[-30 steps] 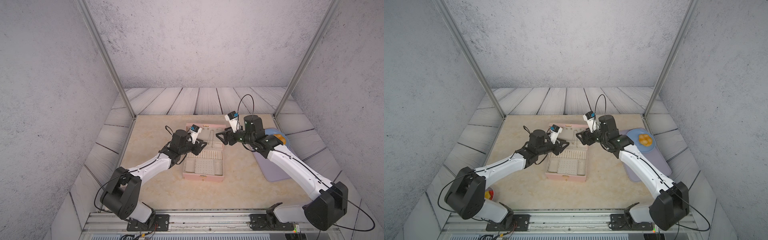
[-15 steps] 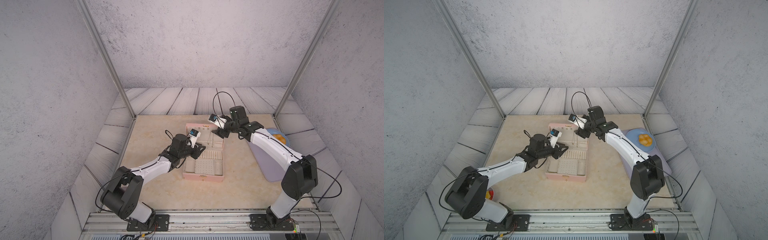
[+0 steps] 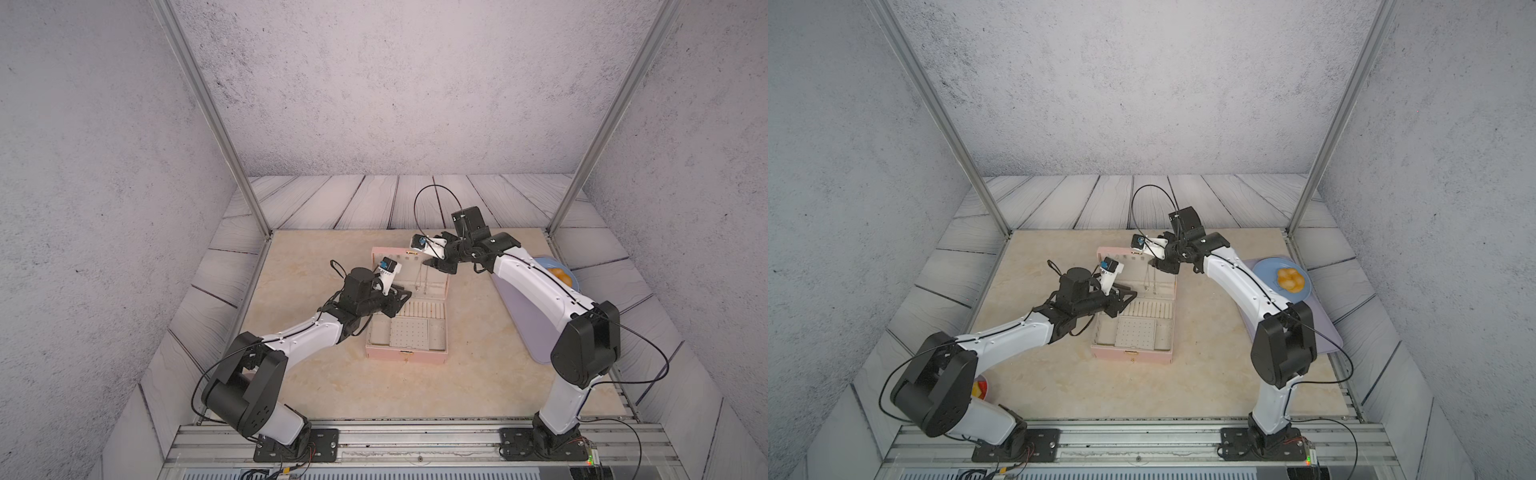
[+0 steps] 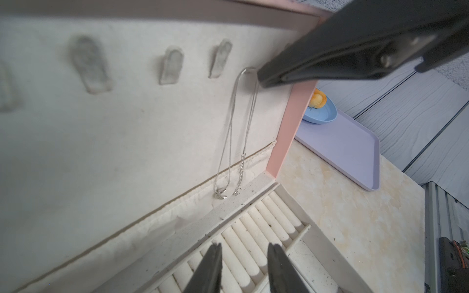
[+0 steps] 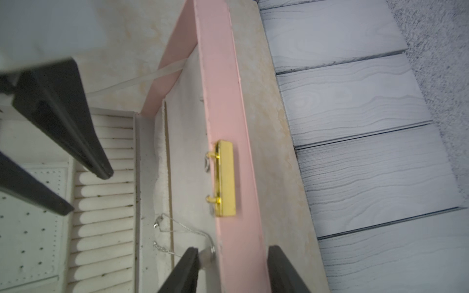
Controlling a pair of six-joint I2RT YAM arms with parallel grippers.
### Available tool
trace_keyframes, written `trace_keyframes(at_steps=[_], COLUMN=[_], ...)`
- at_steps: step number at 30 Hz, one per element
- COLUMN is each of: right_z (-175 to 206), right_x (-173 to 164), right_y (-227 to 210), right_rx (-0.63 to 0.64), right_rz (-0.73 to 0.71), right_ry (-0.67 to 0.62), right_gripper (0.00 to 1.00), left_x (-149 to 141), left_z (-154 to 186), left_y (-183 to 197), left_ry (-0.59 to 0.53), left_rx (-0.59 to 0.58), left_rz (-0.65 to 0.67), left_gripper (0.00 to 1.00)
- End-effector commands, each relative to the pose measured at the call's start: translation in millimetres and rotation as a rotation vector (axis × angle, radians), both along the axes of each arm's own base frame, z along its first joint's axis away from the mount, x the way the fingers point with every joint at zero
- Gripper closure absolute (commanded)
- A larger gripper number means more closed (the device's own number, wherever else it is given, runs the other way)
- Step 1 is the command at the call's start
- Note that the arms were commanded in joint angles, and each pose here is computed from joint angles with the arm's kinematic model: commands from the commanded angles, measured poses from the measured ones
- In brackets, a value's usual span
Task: Put jewelry chain into jewelry box
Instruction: Close the fastener on the jewelry box.
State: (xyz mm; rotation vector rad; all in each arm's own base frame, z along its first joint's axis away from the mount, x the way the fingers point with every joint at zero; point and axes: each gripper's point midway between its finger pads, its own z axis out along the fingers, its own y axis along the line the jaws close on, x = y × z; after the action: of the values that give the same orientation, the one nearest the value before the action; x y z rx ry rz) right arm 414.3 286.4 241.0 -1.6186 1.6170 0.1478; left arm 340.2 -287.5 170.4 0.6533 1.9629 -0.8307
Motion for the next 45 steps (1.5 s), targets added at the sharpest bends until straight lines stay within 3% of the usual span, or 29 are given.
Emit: trace_keyframes(at_steps=[1,11,17,23,26,30,34,37,40,45], right_z=[-1.0,-11.6,-28.1,-19.1,5.6,53.5,89.1,104.1,107.9,78.0], right_x=[-1.6,10.2,24.1,30.8,31.1,22.9,12.9,4.1,-9.1,-32.9], right_y=[2.9,-0.2,-5.4,-7.8,-4.9,-0.3,-6.3,-15.7,-23.4,-18.8], right_rx=[0.002,-0.045,-0.122,-0.123,-0.055,0.085,0.221,0.331,0.512,0.73], right_rz=[-0.004,-0.084,-0.157,-0.203,-0.232,-0.258,-0.325,-0.411,-0.526,-0.604], right_ry=[0.021,0.008,-0.048,-0.097,-0.124,-0.155,-0.162,-0.123,-0.004,0.261], right_gripper=[0.61,0.84,0.89,0.92,0.85,0.55,0.39,0.34,0.33,0.32], left_x=[0.0,0.0,0.2,-0.3,-0.7,1.8,9.7,20.9,28.3,15.9], left_z=[-1.3,-1.9,-1.9,-0.6,5.9,16.4,22.6,20.7,6.6,-26.1], left_y=[-1.7,-0.6,1.0,3.7,8.1,19.9,39.2,62.9,89.3,118.6], left_ry=[-0.013,-0.013,-0.014,-0.023,-0.051,-0.118,-0.163,-0.138,-0.034,0.162], left_rx=[0.009,0.016,0.021,0.023,0.027,0.074,0.126,0.146,0.14,0.078], left_rz=[-0.008,-0.005,0.004,0.015,0.03,0.065,0.132,0.246,0.379,0.554], left_gripper=[0.64,0.64,0.64,0.64,0.64,0.62,0.59,0.55,0.5,0.36])
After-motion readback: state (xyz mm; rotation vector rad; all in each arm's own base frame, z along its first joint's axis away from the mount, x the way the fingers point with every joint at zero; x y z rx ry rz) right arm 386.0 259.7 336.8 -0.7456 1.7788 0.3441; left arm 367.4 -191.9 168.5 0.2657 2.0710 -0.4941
